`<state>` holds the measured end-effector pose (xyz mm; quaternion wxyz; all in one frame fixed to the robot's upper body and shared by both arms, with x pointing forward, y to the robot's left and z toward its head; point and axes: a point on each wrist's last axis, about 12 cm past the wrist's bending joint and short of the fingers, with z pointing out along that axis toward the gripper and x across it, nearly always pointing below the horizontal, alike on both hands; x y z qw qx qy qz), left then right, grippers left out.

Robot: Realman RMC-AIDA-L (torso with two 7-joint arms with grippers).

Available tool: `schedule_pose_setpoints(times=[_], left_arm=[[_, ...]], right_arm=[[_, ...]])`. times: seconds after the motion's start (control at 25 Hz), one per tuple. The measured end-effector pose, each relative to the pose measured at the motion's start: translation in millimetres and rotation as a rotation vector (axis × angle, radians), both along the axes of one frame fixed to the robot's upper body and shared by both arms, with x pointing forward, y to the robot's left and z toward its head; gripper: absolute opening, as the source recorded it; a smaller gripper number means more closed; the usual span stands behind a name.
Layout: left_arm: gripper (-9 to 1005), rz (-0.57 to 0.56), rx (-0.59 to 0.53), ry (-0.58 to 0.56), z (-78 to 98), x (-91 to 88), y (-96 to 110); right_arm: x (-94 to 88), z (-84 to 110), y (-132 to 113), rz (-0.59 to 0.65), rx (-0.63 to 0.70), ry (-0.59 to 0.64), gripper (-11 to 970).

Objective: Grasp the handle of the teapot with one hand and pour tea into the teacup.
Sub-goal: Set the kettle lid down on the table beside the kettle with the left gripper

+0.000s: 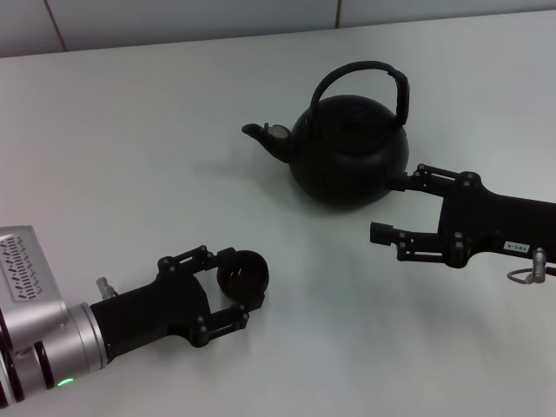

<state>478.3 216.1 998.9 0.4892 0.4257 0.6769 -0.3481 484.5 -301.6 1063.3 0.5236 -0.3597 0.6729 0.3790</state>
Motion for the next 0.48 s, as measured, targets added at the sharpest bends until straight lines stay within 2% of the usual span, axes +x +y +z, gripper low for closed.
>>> schedule_pose_setpoints(times=[0.48], left_arm=[[686, 0.004, 0.035, 0.008, -3.8, 0.4, 0.0]], right_arm=[[2.6, 1.0, 1.1, 0.001, -0.002, -0.005, 820]])
